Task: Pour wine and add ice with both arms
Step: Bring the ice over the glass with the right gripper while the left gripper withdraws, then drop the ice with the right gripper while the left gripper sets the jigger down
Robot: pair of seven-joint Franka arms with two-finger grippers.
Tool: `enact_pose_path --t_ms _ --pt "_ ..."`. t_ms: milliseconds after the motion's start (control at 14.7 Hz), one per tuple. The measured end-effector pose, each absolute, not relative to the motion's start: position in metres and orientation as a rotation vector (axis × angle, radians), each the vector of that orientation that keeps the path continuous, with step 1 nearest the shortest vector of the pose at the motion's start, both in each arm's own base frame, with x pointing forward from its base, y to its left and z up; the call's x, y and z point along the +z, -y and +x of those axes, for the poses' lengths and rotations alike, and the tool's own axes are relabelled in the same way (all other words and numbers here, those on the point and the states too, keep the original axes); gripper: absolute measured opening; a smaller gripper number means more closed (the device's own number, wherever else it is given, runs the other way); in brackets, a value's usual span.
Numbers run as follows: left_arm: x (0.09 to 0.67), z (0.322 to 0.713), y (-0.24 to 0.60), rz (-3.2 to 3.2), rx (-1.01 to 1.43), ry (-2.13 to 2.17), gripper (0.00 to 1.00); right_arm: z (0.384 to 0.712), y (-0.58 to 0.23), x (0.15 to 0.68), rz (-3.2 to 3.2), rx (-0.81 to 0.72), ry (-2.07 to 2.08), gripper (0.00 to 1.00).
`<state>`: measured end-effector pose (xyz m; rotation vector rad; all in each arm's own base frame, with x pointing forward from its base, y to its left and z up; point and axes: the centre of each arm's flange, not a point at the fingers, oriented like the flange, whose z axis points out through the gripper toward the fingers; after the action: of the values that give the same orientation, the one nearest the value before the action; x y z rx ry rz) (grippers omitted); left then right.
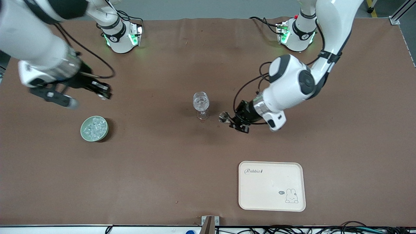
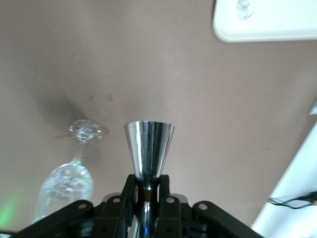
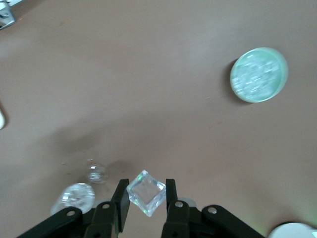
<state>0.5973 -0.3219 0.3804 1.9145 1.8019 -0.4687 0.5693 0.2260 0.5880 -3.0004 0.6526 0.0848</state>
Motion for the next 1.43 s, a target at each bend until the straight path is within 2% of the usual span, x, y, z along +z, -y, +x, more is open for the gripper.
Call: enact_pose_path --t_ms 408,679,1019,1426 --pt "0.366 0.659 0.193 1.725 -0.583 -1.795 0.21 0.557 -0.360 0.518 -2.884 0.133 -0.774 0.34" --pt "0.325 0.692 0.117 1.601 -0.669 -1.783 0.21 0.535 -0.419 0.475 -2.899 0.175 -0.793 0.34" --pt "0.249 0.711 0.050 1.355 -0.714 -1.819 0.21 0.508 -0.453 0.436 -2.913 0.193 -0.775 0.34" --pt "0.196 0.726 0.013 1.080 -0.719 -1.829 0.21 0.489 -0.461 0.400 -2.940 0.208 -0.758 0.34"
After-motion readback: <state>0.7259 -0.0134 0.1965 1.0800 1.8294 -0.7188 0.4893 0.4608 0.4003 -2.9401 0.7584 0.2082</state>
